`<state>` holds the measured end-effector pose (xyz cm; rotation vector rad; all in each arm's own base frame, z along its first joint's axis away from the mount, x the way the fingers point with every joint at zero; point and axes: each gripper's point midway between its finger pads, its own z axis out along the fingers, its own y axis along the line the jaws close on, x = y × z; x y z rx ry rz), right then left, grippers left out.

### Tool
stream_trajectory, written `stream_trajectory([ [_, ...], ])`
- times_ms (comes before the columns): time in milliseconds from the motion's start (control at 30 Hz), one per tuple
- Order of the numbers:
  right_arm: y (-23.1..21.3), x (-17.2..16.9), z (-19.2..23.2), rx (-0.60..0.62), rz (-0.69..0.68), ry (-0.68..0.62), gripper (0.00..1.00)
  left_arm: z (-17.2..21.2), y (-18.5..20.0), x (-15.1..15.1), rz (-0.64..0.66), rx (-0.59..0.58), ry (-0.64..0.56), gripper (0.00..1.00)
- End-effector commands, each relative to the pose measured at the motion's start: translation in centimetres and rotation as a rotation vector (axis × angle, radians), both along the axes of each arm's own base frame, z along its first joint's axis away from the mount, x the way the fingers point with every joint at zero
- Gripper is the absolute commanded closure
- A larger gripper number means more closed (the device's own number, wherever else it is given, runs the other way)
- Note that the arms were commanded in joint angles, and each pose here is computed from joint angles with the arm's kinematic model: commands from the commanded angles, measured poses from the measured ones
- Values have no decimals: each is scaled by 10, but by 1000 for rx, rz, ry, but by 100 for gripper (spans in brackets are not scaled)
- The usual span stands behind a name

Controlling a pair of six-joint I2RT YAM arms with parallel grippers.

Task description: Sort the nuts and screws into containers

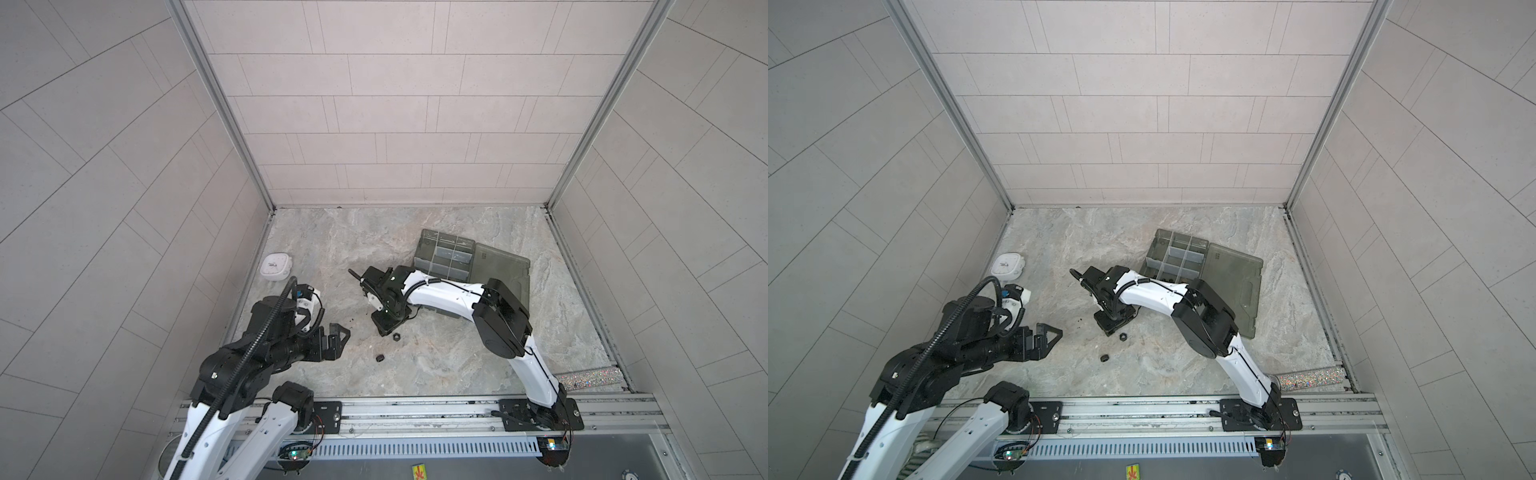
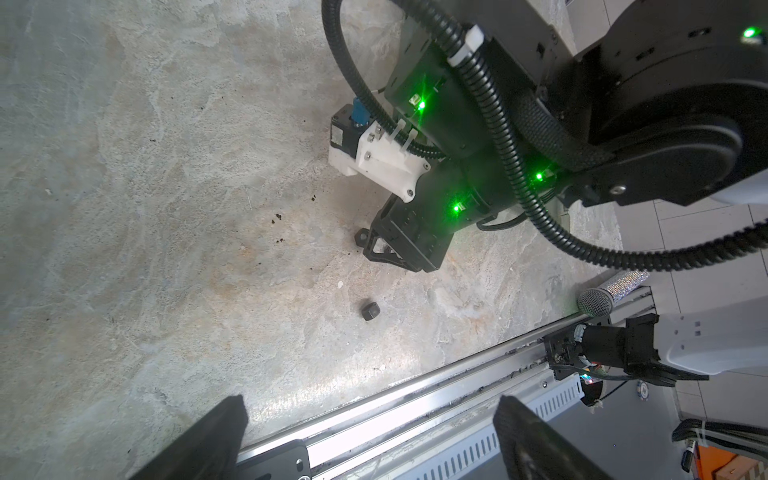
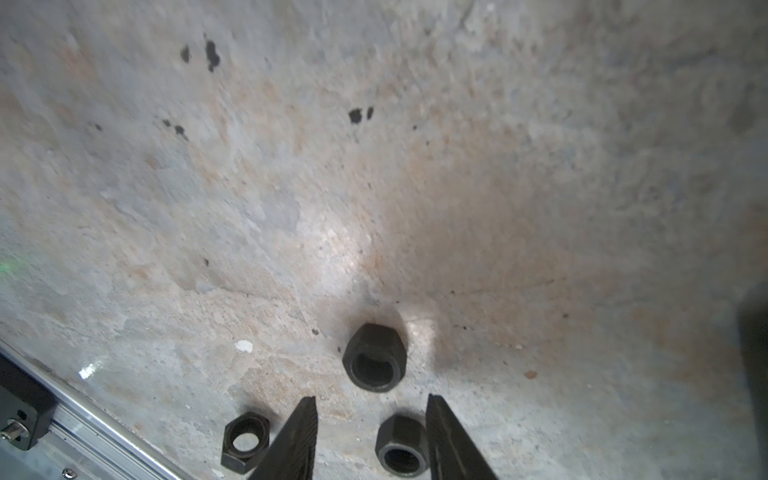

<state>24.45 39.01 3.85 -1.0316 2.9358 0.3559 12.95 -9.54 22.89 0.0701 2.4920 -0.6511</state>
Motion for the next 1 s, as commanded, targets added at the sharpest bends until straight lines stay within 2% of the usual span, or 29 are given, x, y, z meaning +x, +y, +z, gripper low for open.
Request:
stream_trajectory([
  [0,2,-4,-6,-18,12,12,56,3,4,-4,15,8,-6,0],
  [700,2,2,-19,-59,24,11,62,5,5,-1,22,13,-18,0],
  [967,-3,2,-23,-89,24,7,77,6,5,-1,17,18,-18,0],
])
